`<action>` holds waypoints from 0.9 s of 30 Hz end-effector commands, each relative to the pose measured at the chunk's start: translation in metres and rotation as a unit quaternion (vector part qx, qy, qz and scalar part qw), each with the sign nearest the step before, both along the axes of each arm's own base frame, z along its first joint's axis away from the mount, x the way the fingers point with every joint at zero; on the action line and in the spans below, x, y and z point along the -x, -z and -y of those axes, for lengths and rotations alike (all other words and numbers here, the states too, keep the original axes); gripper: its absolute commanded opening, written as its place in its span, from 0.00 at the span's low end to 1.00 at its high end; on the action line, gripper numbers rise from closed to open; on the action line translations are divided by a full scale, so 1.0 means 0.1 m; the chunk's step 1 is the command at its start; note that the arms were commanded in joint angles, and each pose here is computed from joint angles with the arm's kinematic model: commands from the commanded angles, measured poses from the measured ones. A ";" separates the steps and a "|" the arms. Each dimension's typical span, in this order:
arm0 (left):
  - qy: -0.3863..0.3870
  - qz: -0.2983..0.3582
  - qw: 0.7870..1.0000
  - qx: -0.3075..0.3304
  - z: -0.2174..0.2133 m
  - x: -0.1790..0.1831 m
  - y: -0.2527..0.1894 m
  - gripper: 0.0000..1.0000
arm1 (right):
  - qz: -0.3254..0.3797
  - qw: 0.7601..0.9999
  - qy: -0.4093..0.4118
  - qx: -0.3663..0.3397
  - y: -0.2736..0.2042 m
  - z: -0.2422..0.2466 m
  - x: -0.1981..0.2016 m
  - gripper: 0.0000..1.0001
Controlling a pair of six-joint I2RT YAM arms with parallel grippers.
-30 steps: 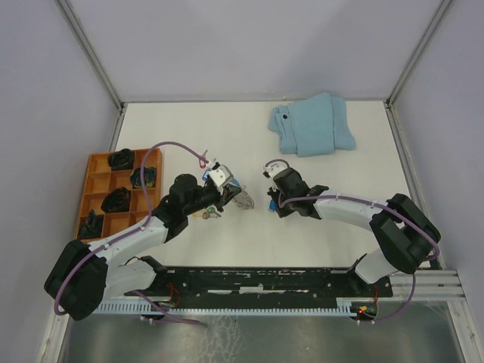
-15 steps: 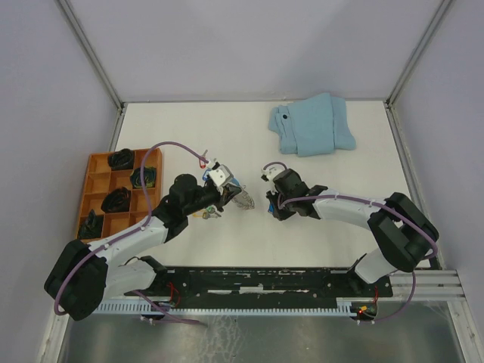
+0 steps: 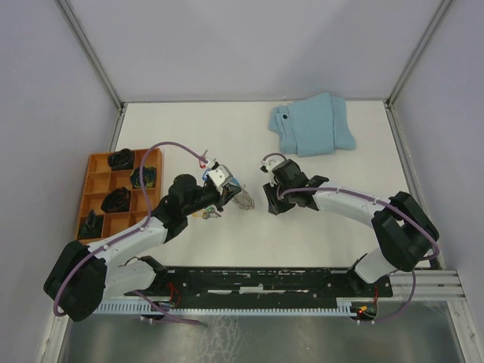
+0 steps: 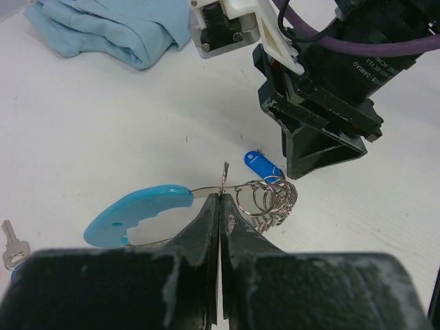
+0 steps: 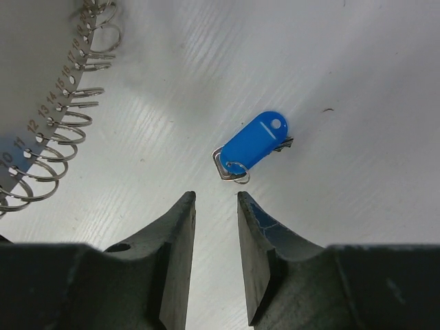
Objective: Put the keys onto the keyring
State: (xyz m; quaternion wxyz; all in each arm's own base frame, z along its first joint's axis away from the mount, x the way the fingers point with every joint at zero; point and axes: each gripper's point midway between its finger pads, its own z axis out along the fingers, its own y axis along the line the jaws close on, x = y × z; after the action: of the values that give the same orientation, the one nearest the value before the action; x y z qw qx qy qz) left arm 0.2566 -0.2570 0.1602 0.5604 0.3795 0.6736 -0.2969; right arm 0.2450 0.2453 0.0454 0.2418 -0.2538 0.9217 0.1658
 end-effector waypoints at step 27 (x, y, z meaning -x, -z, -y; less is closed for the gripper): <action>0.006 0.055 0.998 0.018 0.02 -0.04 -0.26 0.03 | -0.041 0.998 -0.035 -0.037 0.01 -0.14 -0.14 0.29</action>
State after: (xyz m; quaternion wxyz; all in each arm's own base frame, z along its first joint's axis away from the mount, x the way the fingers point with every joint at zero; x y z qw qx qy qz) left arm 0.2564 -0.2568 0.1613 0.5618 0.3794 0.6726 -0.2968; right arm 0.2477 0.2475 0.0217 0.1790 -0.2596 0.9282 0.1978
